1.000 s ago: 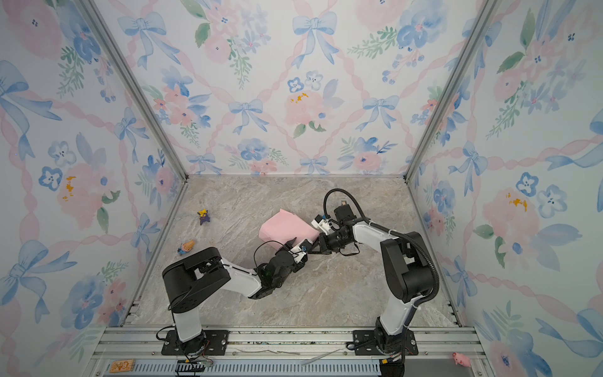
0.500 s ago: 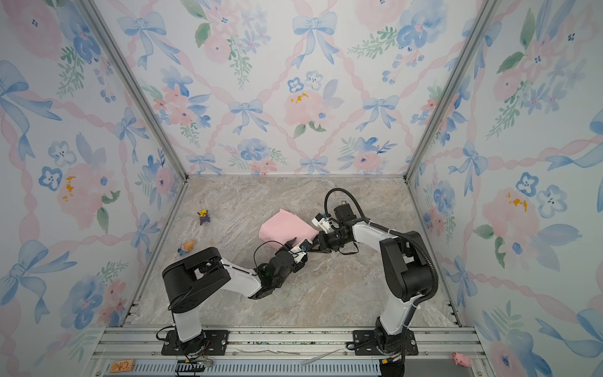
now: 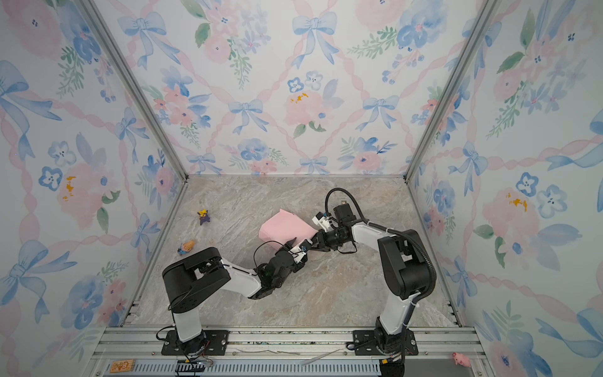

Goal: Wrap a gift box in wrapping paper
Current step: Wrap the gift box with the wrapping paper.

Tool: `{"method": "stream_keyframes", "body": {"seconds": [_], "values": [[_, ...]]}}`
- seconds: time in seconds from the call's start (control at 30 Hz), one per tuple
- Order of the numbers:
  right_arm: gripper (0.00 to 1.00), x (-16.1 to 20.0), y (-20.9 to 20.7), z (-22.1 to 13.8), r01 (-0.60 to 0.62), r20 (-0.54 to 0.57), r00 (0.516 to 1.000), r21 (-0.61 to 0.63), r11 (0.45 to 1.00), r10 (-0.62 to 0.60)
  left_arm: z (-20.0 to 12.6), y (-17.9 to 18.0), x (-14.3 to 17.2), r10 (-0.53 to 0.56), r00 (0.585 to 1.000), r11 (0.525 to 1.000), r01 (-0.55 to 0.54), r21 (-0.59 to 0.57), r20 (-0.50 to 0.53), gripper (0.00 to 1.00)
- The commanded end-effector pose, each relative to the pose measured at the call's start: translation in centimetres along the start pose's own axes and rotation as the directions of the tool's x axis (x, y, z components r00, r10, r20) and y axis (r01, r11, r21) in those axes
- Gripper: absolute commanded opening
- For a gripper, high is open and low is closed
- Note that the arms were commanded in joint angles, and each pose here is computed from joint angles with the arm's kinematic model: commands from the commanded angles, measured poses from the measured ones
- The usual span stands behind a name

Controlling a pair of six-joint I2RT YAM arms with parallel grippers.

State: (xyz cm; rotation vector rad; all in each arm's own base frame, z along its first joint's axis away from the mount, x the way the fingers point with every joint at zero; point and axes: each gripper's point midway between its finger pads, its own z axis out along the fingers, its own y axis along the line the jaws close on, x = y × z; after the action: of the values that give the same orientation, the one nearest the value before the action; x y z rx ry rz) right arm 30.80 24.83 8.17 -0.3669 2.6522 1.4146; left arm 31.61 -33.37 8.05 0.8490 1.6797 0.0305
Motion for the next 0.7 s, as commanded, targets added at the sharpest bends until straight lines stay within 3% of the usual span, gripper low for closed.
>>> {"method": "stream_keyframes", "body": {"seconds": [0.0, 0.53, 0.67], "values": [[0.25, 0.04, -1.12, 0.42, -0.029, 0.006, 1.000, 0.015, 0.999, 0.029, -0.72, -2.32, 8.42, 0.108, 0.966, 0.991, -0.085, 0.107, -0.234, 0.59], [0.42, -0.08, -2.12, 0.18, -0.088, 0.035, 0.996, 0.028, 0.996, 0.087, -0.63, -2.40, 8.20, 0.106, 0.968, 0.991, -0.083, 0.109, -0.228, 0.59], [0.39, -0.09, -1.38, -0.17, -0.071, 0.042, 0.997, 0.012, 0.997, 0.070, -0.63, -2.40, 8.22, 0.106, 0.968, 0.991, -0.082, 0.109, -0.228, 0.59]]}}
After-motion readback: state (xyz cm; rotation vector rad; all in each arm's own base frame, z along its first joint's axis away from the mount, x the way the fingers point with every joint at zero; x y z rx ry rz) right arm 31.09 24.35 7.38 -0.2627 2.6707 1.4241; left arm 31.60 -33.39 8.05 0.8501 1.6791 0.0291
